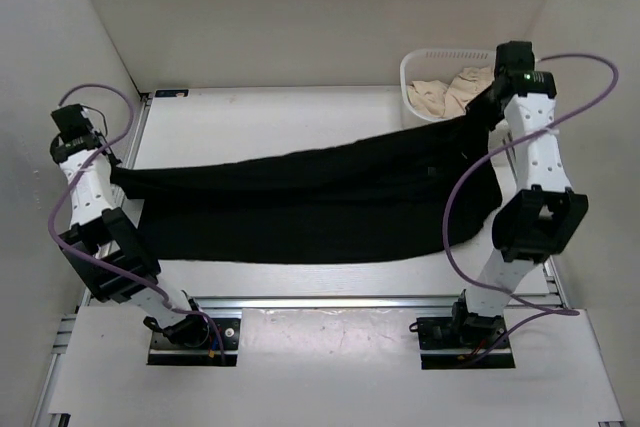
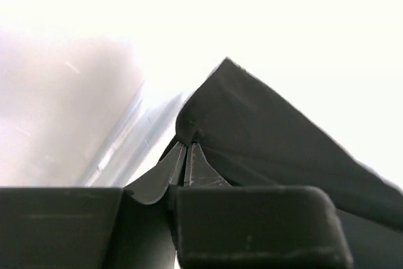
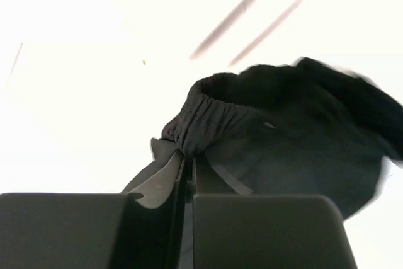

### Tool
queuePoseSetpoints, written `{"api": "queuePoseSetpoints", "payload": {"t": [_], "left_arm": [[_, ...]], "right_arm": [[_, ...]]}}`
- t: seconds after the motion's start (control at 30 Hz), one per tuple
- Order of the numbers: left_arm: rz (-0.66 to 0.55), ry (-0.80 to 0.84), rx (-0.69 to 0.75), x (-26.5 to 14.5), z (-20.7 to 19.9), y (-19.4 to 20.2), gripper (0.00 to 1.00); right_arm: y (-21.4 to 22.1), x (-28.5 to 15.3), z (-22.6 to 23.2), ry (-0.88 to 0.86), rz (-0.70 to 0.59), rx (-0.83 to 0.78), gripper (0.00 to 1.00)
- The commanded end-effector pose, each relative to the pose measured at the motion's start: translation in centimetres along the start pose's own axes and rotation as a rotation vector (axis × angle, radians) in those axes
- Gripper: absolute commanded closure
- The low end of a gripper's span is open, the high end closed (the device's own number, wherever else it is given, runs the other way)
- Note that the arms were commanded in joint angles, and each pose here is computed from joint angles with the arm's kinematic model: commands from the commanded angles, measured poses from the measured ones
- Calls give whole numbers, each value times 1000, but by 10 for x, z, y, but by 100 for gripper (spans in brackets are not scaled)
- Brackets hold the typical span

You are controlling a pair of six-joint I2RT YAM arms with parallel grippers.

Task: Fold and stack the trousers
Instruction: Fold the trousers

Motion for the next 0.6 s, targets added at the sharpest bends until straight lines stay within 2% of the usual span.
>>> {"api": "queuePoseSetpoints", "payload": {"t": [0.0, 0.13, 0.2, 0.33, 0.4, 0.57], "left_arm": [[-42, -13, -37, -9, 12, -23, 86], [-43, -9, -57, -21, 22, -17, 86], [17, -18, -58, -16, 29, 11, 86], [119, -52, -62, -12, 44, 62, 86], [166, -76, -64, -11, 52, 86, 86], [216, -132, -69, -18, 67, 116, 86]], "right_arm": [[-6, 1, -29, 159, 57, -198, 100], [9, 13, -47, 170, 57, -270, 100], [5, 16, -62, 171, 16, -243, 100], [25, 36, -106, 223, 83, -184, 100], [31, 33, -113, 219, 92, -195, 100], [53, 42, -136, 278, 158, -193, 100]]}}
Point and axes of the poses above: each gripper's point midway between its finger pads, its own x axis out along the fingers, its own z axis along the line the jaws close on, y = z × x, the point moved 3 cm from there along -x, back along the fingers, and after that the axes turned 13 degrees about -x, right-handed, at the moved point
